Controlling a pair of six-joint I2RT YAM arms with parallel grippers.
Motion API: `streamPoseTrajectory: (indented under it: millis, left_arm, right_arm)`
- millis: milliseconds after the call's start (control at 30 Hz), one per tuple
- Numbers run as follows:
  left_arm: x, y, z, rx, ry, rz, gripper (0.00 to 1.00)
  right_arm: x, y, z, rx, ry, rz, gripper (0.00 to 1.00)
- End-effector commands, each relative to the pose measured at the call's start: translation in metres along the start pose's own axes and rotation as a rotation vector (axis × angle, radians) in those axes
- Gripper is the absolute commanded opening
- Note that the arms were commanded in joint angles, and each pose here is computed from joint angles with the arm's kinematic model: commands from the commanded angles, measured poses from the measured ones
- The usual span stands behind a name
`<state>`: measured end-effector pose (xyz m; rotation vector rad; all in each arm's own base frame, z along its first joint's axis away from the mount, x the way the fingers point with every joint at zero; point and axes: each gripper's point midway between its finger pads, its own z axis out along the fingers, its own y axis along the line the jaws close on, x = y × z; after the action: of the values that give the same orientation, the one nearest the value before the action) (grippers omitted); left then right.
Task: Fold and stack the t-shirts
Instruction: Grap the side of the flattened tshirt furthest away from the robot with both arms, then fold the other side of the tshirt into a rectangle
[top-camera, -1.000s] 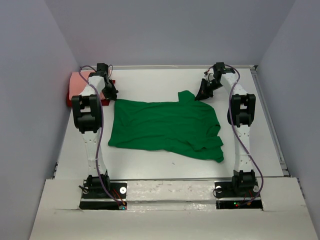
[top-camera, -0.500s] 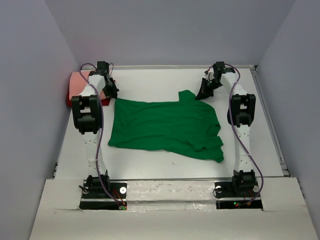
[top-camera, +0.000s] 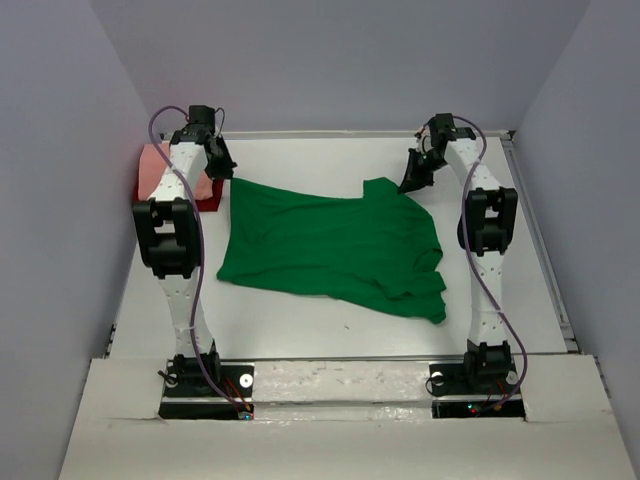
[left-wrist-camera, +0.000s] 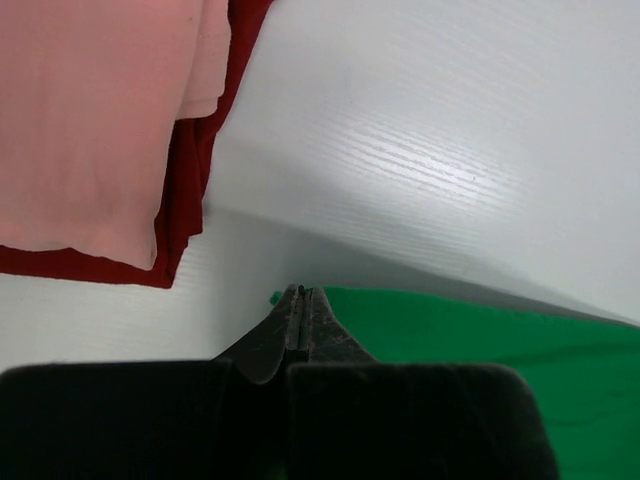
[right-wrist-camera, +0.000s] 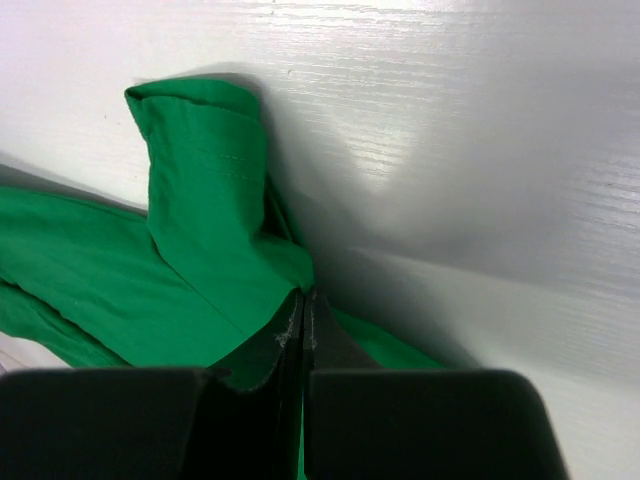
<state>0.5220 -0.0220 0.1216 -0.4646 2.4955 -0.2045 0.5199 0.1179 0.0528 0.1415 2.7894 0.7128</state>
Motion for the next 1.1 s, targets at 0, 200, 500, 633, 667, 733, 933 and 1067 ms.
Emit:
streamPoseTrajectory:
  millis: [0,200,500,633,667,733,933,1067]
  left_arm:
    - [-0.009,0.005,-0.027,-0.027,-0.052,0.008,0.0]
    - [-0.005,0.006,-0.039,-0.024,-0.053,-0.002,0.0]
    - [0.014,0.013,-0.047,-0.029,-0.054,-0.013,0.0]
    - [0.018,0.017,-0.053,-0.037,-0.062,-0.019,0.0]
    - [0.021,0.01,-0.054,-0.027,-0.061,-0.008,0.0]
    - [0.026,0.006,-0.057,-0.027,-0.06,0.001,0.0]
    - [0.028,0.015,-0.068,-0.067,-0.082,-0.016,0.0]
    - [0.037,0.02,-0.07,-0.079,-0.078,-0.02,0.0]
  right_arm:
    - [-0.008,0.012,-0.03,0.019,-0.057,-0.036,0.0]
    - [-0.006,0.019,-0.048,0.028,-0.08,-0.045,0.0]
    - [0.015,0.023,-0.056,0.05,-0.061,-0.061,0.0]
    - [0.023,0.024,-0.06,0.071,-0.055,-0.067,0.0]
    - [0.025,0.023,-0.061,0.075,-0.055,-0.066,0.0]
    - [0.032,0.026,-0.061,0.076,-0.046,-0.067,0.0]
    - [0.045,0.053,-0.078,0.088,-0.07,-0.116,0.0]
    - [0.053,0.064,-0.086,0.086,-0.082,-0.129,0.0]
